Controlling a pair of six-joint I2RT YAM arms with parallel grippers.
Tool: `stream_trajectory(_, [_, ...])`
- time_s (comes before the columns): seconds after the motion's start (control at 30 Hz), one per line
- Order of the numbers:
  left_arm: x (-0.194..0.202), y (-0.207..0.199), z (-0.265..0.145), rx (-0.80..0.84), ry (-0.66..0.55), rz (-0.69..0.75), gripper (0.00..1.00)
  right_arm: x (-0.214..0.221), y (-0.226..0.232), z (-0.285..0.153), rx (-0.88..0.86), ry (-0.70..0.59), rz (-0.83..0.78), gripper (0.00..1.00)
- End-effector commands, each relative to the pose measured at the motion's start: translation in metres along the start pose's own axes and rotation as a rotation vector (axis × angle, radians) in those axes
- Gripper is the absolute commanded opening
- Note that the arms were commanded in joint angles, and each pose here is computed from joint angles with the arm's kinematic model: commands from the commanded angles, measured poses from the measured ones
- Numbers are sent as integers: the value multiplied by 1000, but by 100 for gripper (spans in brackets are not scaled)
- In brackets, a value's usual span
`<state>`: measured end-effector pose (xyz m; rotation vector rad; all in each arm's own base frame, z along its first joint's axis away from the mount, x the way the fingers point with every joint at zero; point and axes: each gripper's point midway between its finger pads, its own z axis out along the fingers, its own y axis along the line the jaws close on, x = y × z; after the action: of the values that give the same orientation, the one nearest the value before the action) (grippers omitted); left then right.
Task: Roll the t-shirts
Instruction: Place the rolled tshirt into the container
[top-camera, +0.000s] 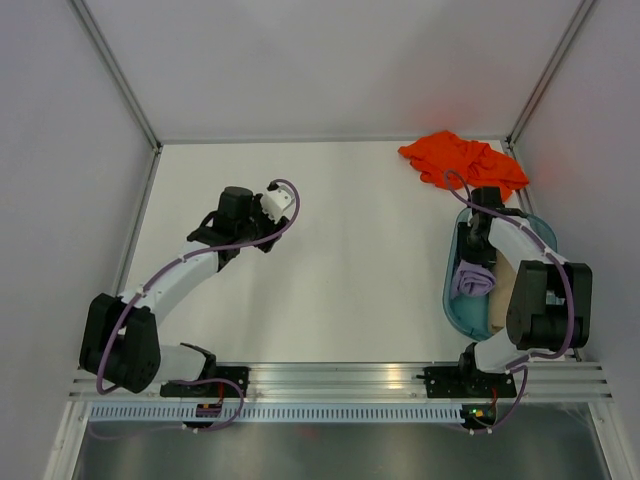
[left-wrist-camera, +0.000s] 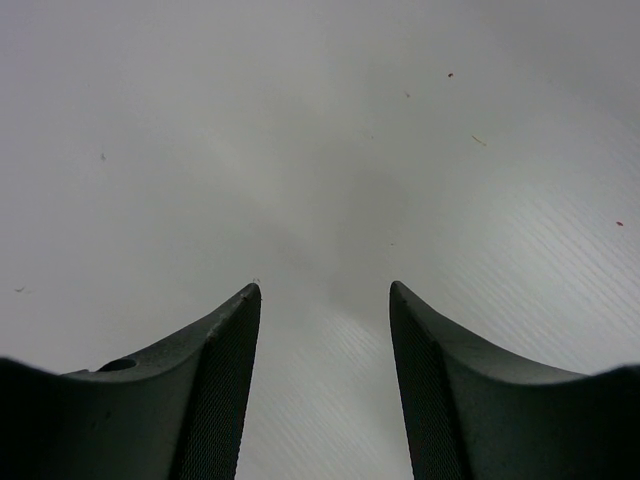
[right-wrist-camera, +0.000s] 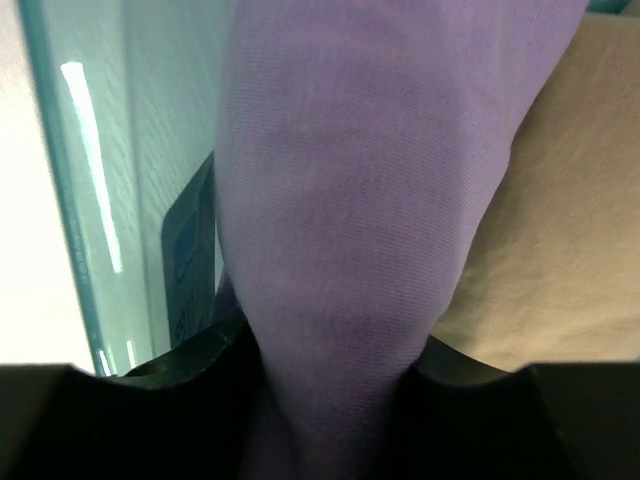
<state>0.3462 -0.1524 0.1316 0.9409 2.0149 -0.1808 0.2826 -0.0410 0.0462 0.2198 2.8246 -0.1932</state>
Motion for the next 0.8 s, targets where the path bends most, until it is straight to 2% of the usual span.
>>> stream_trajectory(0.0, [-9,11,3,-36,-32,32,60,6,4,-1,-57,41,31,51])
stream_trajectory(0.1, [-7,12,4,-37,-27,29,61,3,0,-9,-61,12,41,58])
stream_trajectory(0.23, [-8,11,7,-30,-32,33,62,-1,3,-21,-84,-13,49,60])
stream_trajectory(0.27, [-8,12,7,-34,-32,36,62,-5,3,-24,-87,-23,64,64])
stream_trajectory(0.47, [-11,17,7,-51,-41,48,62,-3,-3,-28,-93,-1,146,71])
stream_trajectory(0.5, [-12,19,7,-56,-45,50,63,-1,-4,-28,-93,3,167,73])
stream_trajectory(0.53, [-12,19,7,-58,-44,51,63,-2,-5,-29,-92,-1,173,81])
stream_trajectory(0.77, [-14,23,7,-72,-50,56,64,-10,-17,-37,-48,-39,199,81])
